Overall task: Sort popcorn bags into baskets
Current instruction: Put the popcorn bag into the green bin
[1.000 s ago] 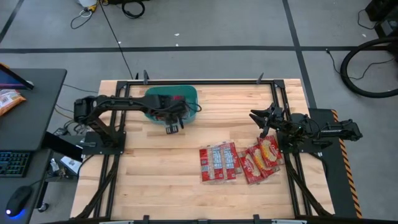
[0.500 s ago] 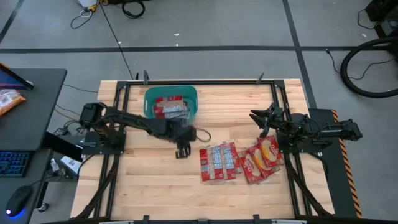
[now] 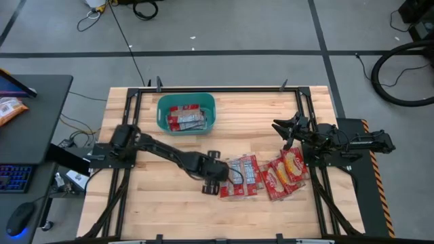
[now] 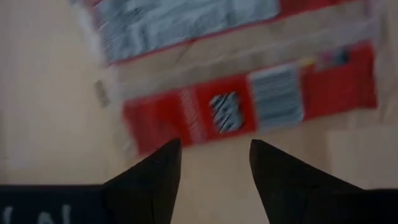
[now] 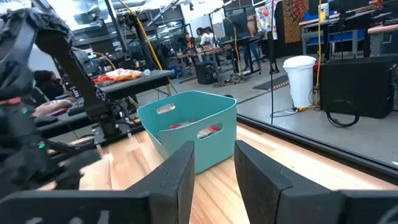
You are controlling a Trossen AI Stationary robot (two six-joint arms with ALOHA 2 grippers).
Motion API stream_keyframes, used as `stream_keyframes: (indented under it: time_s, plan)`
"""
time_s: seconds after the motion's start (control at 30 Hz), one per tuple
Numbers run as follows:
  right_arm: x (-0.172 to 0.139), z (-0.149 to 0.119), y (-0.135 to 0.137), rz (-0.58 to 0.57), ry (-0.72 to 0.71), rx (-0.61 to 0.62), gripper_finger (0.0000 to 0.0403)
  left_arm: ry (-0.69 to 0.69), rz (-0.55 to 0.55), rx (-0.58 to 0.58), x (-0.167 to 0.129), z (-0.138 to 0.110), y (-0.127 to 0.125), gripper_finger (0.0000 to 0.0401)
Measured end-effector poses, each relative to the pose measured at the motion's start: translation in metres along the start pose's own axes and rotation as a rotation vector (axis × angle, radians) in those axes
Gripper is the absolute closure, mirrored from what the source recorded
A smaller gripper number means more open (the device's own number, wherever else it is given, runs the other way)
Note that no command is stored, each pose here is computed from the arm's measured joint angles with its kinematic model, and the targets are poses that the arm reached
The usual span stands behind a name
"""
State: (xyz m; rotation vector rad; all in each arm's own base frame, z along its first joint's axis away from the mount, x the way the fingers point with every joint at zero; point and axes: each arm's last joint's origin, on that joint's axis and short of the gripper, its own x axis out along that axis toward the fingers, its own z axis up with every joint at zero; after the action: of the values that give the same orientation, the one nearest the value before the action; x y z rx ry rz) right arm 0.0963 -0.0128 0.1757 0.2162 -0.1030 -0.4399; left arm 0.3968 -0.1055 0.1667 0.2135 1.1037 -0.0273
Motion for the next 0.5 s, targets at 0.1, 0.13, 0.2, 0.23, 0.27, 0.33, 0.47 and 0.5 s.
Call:
stream_keyframes:
  time_s: [0.1, 0.13, 0.2, 0.23, 0.27, 0.33, 0.47, 0.5]
  plan:
    - [0.0, 0.0, 0.0, 0.0, 0.0, 0.0, 0.0285, -0.016, 0.005, 0.028, 0.005, 0.009, -0.016, 0.0193]
    - [0.0, 0.0, 0.0, 0.0, 0.0, 0.0, 0.0285, -0.027, 0.013, 0.037, 0.005, 0.012, -0.021, 0.0189]
    - [0.0, 0.0, 0.0, -0.001, 0.0, 0.0, 0.0285, -0.051, 0.039, 0.061, 0.002, 0.016, -0.032, 0.0182]
    - [0.0, 0.0, 0.0, 0.0, 0.0, 0.0, 0.0285, -0.069, 0.056, 0.073, 0.001, 0.018, -0.037, 0.0178]
    - [0.0, 0.0, 0.0, 0.0, 0.0, 0.0, 0.0285, -0.088, 0.073, 0.079, -0.001, 0.02, -0.042, 0.0175]
    - [0.0, 0.0, 0.0, -0.001, 0.0, 0.0, 0.0285, -0.11, 0.102, 0.091, -0.005, 0.021, -0.052, 0.017]
    - [0.0, 0.0, 0.0, 0.0, 0.0, 0.0, 0.0285, -0.182, 0.111, 0.053, -0.012, 0.024, -0.07, 0.0158]
    - [0.0, 0.0, 0.0, 0.0, 0.0, 0.0, 0.0285, -0.2, 0.111, 0.039, -0.013, 0.025, -0.073, 0.0154]
